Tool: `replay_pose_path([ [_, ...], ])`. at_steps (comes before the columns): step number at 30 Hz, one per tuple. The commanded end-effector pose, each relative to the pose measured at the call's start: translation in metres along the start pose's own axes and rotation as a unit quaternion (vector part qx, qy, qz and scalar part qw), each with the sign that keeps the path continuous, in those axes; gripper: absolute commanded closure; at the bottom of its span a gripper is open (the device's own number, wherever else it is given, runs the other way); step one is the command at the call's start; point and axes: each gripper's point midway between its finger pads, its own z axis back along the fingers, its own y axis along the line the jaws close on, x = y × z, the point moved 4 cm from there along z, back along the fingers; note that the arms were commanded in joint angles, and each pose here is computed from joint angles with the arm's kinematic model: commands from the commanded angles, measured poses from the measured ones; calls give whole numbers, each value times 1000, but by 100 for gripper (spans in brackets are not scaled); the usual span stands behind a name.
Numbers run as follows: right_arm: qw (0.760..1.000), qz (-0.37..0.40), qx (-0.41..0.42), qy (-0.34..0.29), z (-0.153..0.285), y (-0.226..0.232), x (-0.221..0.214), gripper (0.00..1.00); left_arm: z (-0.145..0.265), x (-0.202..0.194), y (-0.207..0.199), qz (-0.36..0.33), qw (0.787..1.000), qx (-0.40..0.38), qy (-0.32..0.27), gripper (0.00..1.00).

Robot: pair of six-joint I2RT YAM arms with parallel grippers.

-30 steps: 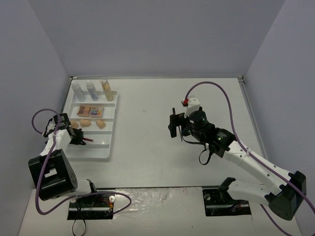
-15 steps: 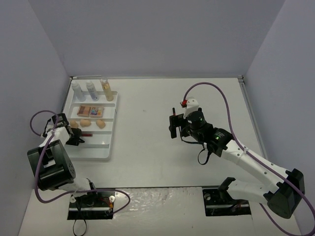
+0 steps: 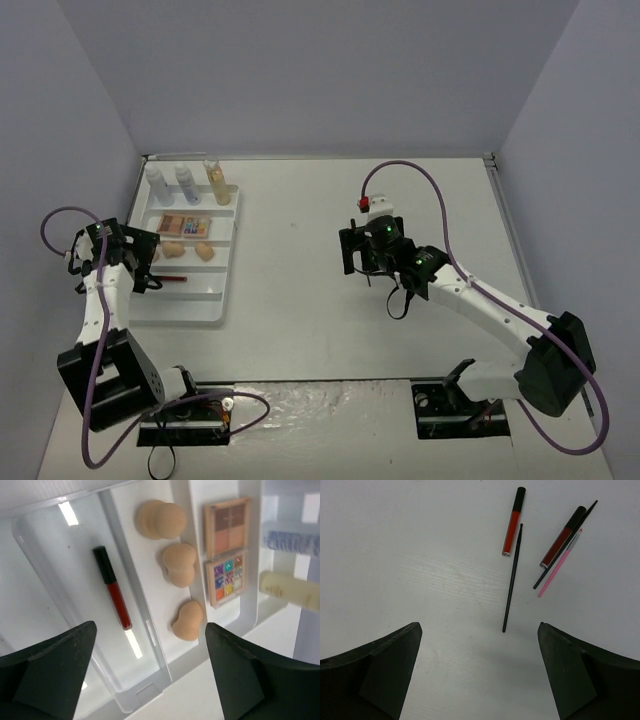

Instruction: Organize the makeup

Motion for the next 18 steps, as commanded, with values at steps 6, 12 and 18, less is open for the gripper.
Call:
replay_pose_path([
  [6,997,-60,-55,19,-71,-3,31,20,90,10,-20,-251,961,-109,-25,3],
  [12,994,-72,-75,43,-126,-16,34,45,113,-25,1,-314,938,-146,29,3],
  [18,993,-68,-87,51,-165,-36,40,68,124,-56,9,-336,922,-177,72,3],
])
